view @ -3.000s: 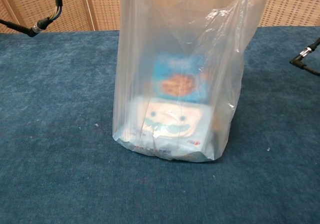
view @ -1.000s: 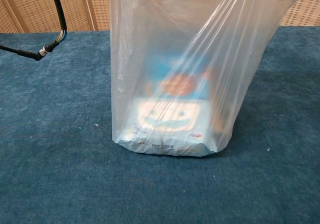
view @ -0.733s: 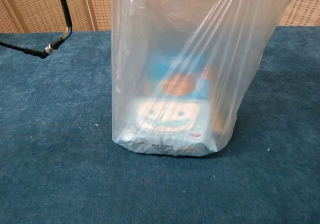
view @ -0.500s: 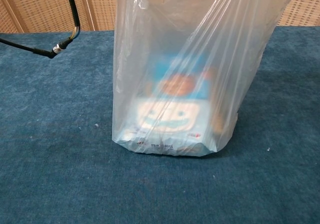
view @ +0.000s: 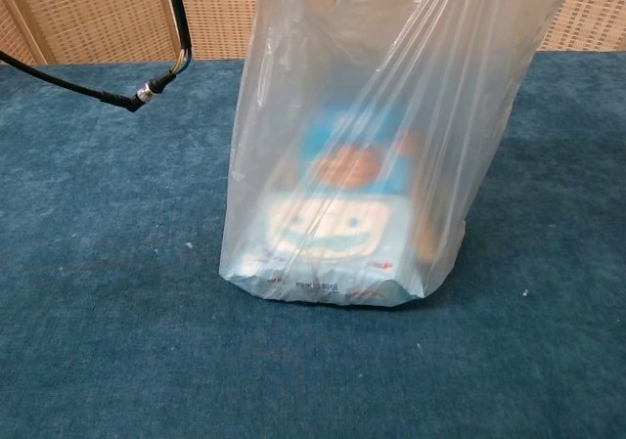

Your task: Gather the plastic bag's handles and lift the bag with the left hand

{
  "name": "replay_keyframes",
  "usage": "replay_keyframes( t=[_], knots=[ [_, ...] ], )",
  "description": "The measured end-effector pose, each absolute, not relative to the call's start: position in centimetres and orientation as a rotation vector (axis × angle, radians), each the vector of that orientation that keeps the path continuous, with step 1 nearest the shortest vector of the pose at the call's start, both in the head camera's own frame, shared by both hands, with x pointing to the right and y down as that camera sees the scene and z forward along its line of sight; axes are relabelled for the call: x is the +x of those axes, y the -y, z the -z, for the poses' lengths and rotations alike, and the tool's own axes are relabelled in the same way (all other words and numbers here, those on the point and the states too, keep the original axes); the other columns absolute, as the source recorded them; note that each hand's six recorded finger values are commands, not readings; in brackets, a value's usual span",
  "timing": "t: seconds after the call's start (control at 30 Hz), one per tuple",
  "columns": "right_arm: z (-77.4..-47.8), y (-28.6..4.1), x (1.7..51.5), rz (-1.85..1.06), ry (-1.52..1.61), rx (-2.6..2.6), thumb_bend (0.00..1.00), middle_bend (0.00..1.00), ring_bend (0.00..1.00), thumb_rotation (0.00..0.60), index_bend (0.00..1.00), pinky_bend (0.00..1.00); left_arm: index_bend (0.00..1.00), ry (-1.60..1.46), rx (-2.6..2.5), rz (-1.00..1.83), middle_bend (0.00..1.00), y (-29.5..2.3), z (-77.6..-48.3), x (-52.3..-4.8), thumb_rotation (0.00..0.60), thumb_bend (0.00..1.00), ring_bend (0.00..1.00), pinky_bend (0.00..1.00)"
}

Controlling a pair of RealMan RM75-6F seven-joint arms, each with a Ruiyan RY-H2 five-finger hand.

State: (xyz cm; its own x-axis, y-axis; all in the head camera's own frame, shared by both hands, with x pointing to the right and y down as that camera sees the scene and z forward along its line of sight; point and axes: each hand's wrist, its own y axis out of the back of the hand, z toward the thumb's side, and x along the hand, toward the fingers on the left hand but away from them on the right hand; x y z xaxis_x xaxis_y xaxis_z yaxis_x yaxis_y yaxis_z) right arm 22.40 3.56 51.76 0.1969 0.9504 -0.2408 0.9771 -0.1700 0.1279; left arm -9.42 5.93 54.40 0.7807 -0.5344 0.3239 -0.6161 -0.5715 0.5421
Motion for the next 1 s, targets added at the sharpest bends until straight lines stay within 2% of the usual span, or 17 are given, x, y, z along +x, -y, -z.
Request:
replay_keyframes(
  t=[0.33,0.5,0.73,1.0],
  knots=[
    [-51.73,-3.82,22.83,0.168,-1.851,2.240,0.06,0.29,0.21,0.600,0.27,0.13,0.28,0.891,2.324,-0.187,0.50,-5.55,-55.02,-9.46,0.000,0.18,0.42,0.46],
    [-51.78,-4.00,22.73,0.175,-1.845,2.256,0.06,0.29,0.21,0.600,0.27,0.13,0.28,0.870,2.337,-0.195,0.42,-5.83,-54.97,-9.12,0.000,0.18,0.35,0.42],
    [-51.81,-4.00,22.48,0.180,-1.841,2.270,0.06,0.29,0.21,0.600,0.27,0.13,0.28,0.845,2.352,-0.198,0.37,-6.10,-54.99,-8.79,0.000,0.17,0.28,0.34],
    [-51.96,-4.12,22.51,0.190,-1.839,2.274,0.06,0.29,0.21,0.600,0.27,0.12,0.26,0.815,2.375,-0.201,0.27,-6.30,-54.84,-8.85,0.000,0.14,0.20,0.24]
  ],
)
